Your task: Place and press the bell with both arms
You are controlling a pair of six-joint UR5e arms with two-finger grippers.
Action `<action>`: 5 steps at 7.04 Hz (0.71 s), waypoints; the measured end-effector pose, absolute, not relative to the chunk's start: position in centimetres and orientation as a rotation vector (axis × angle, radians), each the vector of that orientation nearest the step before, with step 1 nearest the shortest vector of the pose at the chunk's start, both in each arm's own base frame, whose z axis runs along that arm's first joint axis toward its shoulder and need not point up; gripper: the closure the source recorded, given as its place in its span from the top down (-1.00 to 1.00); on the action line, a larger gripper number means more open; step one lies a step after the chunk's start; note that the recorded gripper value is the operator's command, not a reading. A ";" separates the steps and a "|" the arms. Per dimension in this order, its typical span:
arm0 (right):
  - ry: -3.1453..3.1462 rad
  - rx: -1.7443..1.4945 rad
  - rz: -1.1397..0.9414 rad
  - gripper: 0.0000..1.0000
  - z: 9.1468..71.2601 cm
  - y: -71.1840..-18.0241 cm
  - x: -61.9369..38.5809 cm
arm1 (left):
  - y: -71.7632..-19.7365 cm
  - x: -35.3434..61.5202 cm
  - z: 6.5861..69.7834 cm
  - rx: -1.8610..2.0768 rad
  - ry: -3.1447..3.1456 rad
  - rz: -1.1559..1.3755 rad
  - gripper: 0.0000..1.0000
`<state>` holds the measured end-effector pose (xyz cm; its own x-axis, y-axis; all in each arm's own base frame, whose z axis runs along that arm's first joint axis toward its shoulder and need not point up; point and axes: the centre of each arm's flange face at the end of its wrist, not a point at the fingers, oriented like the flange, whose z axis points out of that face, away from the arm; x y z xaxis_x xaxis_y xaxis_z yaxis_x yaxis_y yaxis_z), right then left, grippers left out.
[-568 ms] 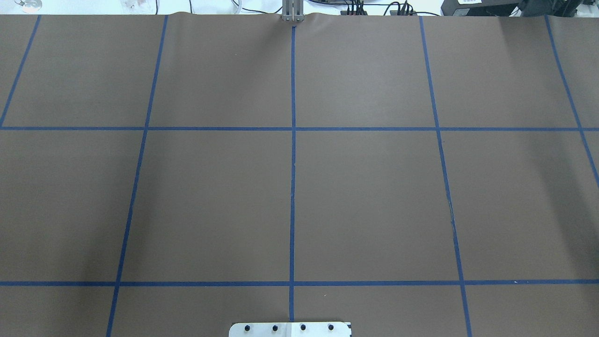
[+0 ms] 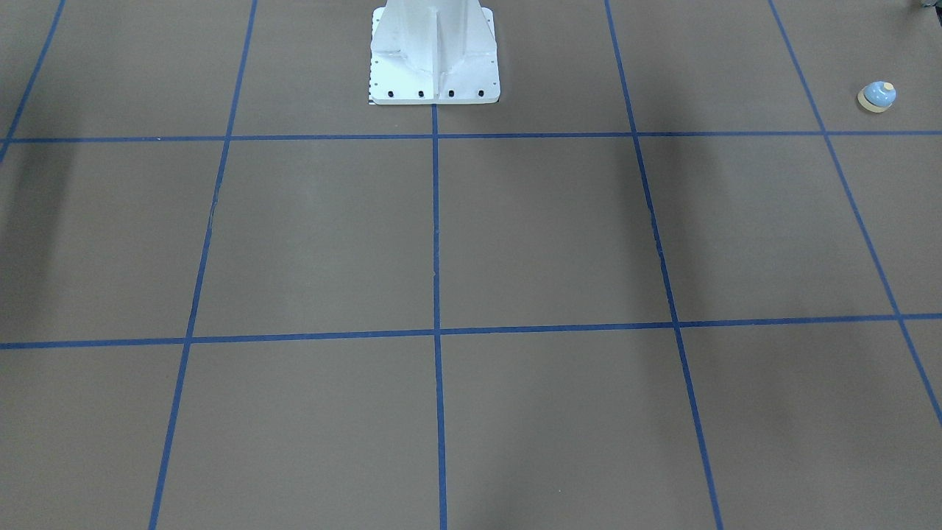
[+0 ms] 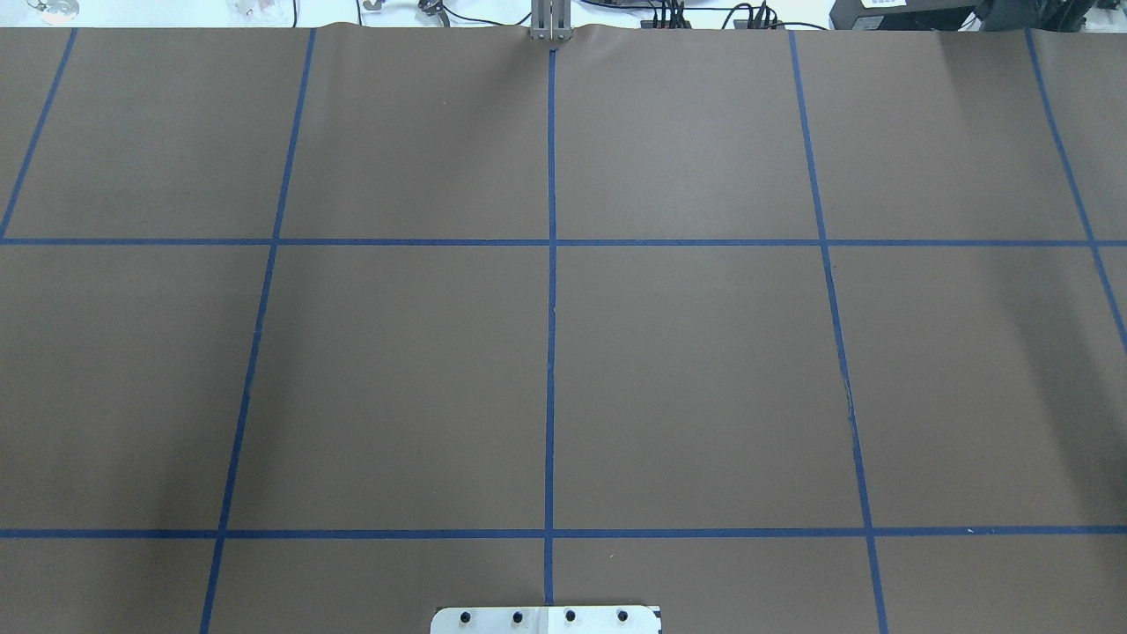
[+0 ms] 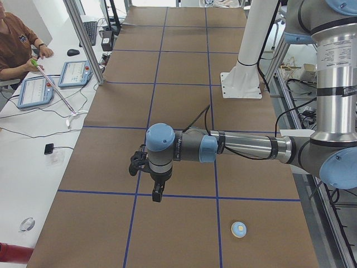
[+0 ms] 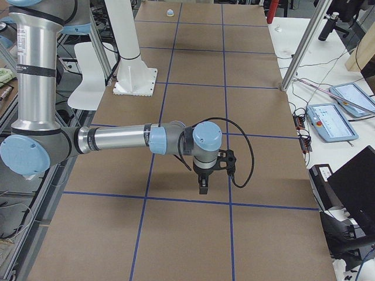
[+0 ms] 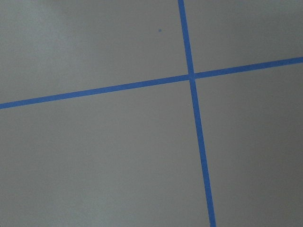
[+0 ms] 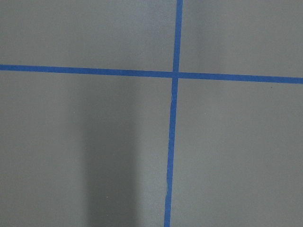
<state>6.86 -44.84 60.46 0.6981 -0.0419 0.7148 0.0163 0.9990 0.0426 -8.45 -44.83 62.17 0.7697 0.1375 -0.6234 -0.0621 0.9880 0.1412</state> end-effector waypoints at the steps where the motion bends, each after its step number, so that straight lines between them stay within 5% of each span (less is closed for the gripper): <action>1: -0.797 0.035 -0.033 1.00 60.4 -44.9 6.9 | -45.1 -8.5 61.8 0.119 0.678 0.109 1.00; 5: -0.801 0.036 -0.033 1.00 60.3 -44.8 6.8 | -45.8 -7.9 51.8 0.064 0.477 0.060 1.00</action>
